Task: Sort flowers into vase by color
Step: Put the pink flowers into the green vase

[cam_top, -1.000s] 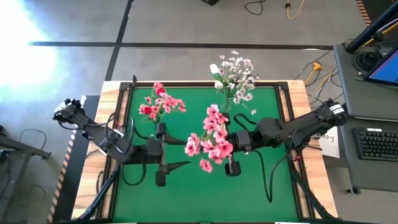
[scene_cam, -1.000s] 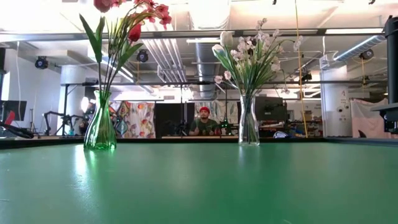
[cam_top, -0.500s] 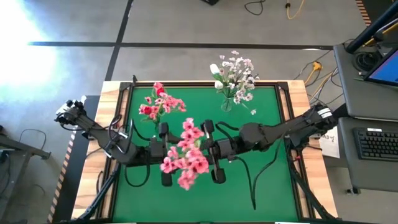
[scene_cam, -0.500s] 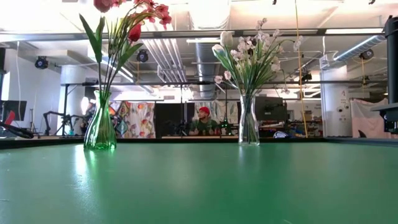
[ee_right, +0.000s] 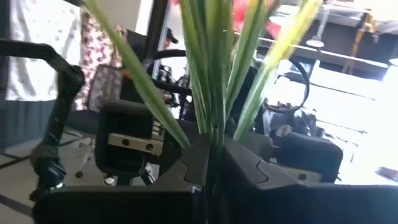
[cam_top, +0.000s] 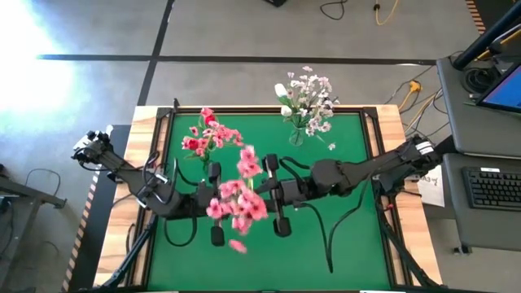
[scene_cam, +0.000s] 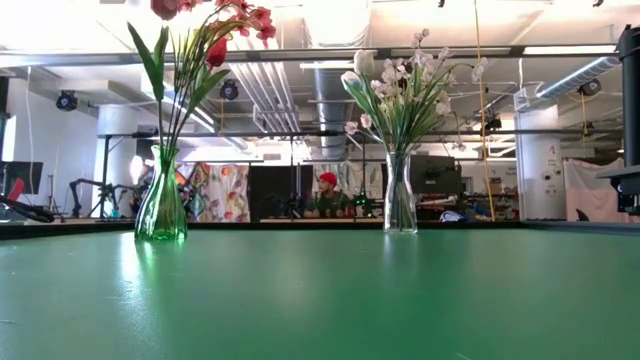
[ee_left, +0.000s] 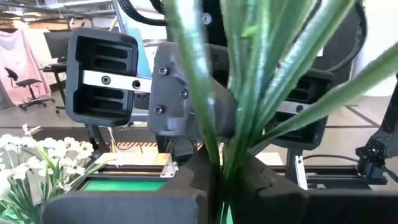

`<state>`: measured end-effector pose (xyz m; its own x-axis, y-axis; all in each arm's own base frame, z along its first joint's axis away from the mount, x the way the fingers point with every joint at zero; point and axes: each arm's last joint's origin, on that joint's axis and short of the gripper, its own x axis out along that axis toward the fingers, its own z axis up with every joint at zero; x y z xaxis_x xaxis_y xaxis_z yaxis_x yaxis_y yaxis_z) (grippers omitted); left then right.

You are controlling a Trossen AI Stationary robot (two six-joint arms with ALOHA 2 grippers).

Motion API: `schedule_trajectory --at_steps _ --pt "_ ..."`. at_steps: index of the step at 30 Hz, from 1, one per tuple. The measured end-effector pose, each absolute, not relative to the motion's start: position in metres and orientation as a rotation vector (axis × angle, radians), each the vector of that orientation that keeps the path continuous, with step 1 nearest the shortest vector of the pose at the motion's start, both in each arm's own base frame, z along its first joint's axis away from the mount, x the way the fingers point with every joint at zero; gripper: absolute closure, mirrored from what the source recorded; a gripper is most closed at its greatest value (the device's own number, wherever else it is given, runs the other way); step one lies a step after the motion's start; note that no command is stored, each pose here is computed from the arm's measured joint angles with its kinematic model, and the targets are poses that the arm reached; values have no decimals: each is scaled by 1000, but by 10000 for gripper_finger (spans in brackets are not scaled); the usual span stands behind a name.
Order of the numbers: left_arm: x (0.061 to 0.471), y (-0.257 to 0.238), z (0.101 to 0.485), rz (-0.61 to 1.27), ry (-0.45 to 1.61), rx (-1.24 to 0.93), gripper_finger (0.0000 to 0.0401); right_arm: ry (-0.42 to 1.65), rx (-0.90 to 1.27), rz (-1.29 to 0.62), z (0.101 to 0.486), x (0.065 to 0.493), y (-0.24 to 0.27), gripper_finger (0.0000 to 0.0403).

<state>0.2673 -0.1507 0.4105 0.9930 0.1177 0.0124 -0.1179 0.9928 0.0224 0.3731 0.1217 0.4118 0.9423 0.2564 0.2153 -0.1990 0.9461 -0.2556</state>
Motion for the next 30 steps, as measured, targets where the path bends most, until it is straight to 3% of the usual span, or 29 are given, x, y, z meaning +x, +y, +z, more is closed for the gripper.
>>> schedule_trajectory --at_steps 4,16,22,30 --pt "267 -150 410 127 -6 26 388 -214 -236 163 411 373 120 352" --pt "263 -147 409 144 -11 7 400 -129 -179 144 425 350 111 202" --pt "246 -137 399 254 2 -14 401 -45 -149 129 427 339 107 170" --pt "199 -103 381 370 -33 -112 401 30 -138 110 424 334 104 159"
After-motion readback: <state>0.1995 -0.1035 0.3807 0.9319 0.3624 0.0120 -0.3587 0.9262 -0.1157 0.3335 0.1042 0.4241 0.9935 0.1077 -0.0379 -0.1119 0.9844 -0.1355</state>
